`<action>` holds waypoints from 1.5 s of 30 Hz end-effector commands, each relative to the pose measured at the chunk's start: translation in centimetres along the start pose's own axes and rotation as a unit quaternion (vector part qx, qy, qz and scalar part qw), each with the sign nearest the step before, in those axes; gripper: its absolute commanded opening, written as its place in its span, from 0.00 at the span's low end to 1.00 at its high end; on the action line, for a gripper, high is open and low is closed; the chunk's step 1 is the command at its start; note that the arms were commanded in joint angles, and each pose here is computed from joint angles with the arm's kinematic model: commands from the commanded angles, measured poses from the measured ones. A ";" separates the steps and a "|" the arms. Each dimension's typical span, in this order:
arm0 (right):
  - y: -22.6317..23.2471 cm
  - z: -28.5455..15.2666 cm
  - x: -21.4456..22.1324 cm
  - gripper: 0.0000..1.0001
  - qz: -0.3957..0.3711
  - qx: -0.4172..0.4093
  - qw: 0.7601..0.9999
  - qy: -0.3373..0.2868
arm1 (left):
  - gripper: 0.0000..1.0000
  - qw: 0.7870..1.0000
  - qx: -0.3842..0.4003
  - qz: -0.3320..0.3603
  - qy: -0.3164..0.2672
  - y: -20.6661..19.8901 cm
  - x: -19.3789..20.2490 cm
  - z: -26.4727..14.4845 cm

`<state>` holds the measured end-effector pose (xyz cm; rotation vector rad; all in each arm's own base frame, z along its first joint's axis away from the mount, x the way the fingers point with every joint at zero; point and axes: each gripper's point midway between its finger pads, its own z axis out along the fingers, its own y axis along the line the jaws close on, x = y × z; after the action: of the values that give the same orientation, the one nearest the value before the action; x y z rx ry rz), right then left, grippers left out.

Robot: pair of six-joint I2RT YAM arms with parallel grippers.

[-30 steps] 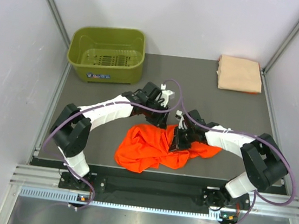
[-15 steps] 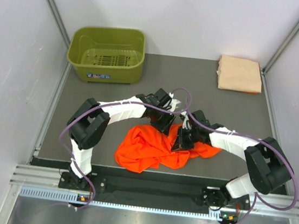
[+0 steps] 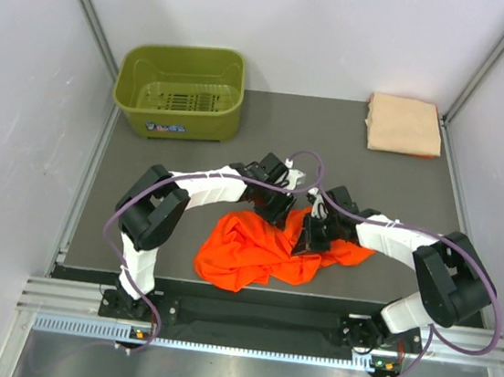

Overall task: Fold and stack the t-shirts
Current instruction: Flatten the tshirt out

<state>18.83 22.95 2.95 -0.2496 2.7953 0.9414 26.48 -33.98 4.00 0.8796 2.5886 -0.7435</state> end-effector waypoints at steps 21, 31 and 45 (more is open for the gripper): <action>-0.7 -0.9 -0.4 0.00 -0.007 -0.024 1.000 -0.016 | 0.40 0.998 0.019 0.042 -0.031 -0.6 0.1 0.9; -0.7 -0.9 -0.5 0.00 -0.003 -0.026 1.000 -0.017 | 0.37 0.997 0.052 0.045 -0.026 -1.9 0.7 1.4; -0.7 -1.0 -0.7 0.01 0.007 -0.019 0.999 -0.024 | 0.00 0.996 -0.012 0.041 -0.083 -1.4 -1.9 -2.1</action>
<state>18.56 21.78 2.66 -0.2128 2.7940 0.9904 25.28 -34.67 3.12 0.9239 2.4999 -0.7815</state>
